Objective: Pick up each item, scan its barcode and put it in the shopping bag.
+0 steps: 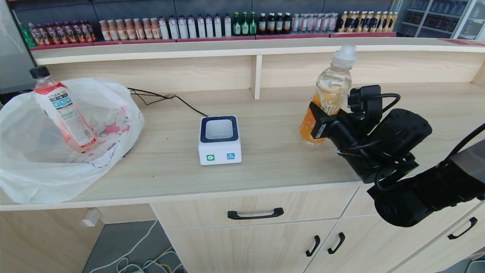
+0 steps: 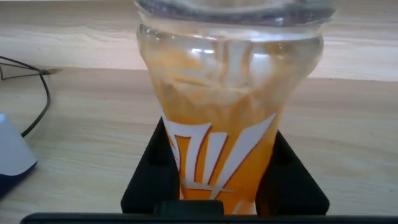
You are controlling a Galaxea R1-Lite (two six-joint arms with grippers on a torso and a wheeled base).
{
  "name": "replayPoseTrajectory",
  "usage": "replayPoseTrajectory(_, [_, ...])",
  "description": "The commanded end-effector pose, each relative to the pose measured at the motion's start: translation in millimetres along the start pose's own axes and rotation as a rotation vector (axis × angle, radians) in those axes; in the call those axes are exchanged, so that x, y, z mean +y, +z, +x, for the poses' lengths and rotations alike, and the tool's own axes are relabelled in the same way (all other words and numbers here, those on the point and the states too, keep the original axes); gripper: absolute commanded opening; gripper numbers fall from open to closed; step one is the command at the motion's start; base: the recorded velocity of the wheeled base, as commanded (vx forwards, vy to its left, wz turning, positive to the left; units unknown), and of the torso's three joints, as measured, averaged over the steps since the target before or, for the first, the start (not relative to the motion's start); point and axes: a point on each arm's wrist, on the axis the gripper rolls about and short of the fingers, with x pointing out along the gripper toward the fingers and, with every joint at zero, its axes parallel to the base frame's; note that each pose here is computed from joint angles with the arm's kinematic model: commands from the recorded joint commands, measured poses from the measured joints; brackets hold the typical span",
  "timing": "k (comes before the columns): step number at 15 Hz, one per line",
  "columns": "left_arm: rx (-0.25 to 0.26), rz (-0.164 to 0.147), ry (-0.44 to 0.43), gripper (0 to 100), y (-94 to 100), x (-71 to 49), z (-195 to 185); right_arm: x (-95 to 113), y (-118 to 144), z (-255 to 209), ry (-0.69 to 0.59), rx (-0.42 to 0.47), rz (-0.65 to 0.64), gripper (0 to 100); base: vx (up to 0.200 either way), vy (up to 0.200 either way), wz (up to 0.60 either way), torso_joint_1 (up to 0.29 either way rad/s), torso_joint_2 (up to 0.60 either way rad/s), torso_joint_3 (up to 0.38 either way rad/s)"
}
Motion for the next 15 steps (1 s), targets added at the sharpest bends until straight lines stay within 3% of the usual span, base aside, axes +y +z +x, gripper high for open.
replayPoseTrajectory(1, [0.0,0.0,0.001,100,0.0,0.0,0,4,5,-2,0.015,-0.008,0.005,0,0.0,0.0,0.0,0.0,0.0,0.0])
replayPoseTrajectory(15, [0.0,0.0,0.001,100,0.0,0.0,0,18,22,-15,0.06,-0.03,-0.006,0,0.0,0.0,0.0,0.0,0.0,0.0])
